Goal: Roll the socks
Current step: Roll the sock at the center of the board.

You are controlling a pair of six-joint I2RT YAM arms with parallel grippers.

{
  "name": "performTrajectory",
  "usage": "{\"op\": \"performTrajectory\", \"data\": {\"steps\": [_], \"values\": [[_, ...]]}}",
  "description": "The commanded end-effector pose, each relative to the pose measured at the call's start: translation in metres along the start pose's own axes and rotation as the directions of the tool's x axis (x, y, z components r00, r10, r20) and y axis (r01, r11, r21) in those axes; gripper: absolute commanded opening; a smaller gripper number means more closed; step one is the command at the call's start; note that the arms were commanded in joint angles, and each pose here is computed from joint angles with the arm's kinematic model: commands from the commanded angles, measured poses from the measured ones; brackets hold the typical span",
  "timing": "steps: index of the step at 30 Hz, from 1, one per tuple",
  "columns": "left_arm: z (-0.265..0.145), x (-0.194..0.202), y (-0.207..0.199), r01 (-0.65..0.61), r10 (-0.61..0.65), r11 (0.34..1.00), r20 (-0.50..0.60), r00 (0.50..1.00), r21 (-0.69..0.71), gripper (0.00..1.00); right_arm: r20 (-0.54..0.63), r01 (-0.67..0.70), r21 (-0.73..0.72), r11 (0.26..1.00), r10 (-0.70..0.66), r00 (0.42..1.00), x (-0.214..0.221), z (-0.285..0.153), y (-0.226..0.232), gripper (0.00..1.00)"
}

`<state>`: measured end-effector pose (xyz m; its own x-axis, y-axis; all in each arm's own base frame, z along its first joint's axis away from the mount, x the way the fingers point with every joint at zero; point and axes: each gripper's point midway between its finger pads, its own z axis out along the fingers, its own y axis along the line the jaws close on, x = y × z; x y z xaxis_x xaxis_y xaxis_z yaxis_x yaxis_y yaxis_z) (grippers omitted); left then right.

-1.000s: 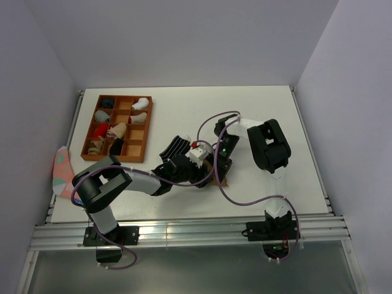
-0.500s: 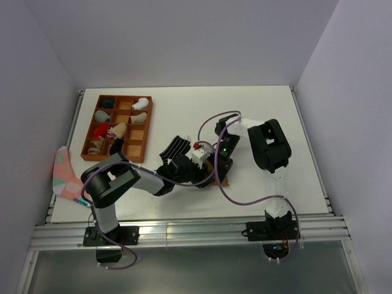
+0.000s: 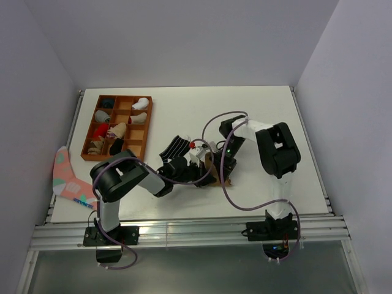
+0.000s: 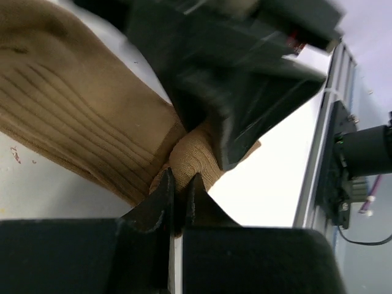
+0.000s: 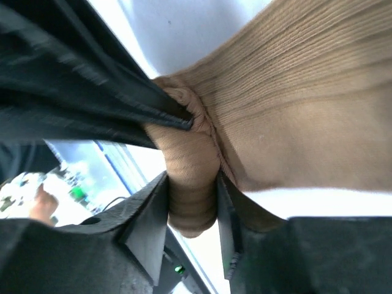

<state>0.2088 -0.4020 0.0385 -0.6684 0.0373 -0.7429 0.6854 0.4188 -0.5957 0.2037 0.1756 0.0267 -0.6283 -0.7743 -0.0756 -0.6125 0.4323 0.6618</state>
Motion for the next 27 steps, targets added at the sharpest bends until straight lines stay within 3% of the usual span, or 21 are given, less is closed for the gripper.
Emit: {"op": "performTrajectory", "data": {"steps": [1, 8, 12, 20, 27], "values": [[-0.011, 0.055, 0.019, 0.135, -0.141, 0.989, -0.144, 0.979, -0.053, 0.0, 0.145, 0.079, 0.084, 0.993, -0.091, 0.985, -0.025, -0.025, 0.0, 0.43], [-0.017, 0.065, 0.025, 0.196, -0.214, 0.975, -0.191, 0.958, -0.107, 0.0, 0.306, 0.085, 0.203, 0.976, -0.145, 0.941, -0.027, -0.067, 0.0, 0.48], [-0.02, 0.07, 0.027, 0.249, -0.274, 0.959, -0.231, 0.934, -0.133, 0.0, 0.361, 0.136, 0.324, 0.936, -0.255, 0.897, -0.02, -0.093, 0.001, 0.5], [-0.025, 0.081, 0.033, 0.347, -0.411, 0.908, -0.345, 0.844, -0.233, 0.0, 0.318, 0.296, 0.474, 0.829, -0.475, 0.821, 0.004, -0.085, 0.008, 0.55], [-0.033, 0.087, 0.034, 0.406, -0.495, 0.868, -0.429, 0.755, -0.287, 0.0, 0.25, 0.438, 0.583, 0.684, -0.664, 0.704, 0.012, -0.076, 0.012, 0.59]]}}
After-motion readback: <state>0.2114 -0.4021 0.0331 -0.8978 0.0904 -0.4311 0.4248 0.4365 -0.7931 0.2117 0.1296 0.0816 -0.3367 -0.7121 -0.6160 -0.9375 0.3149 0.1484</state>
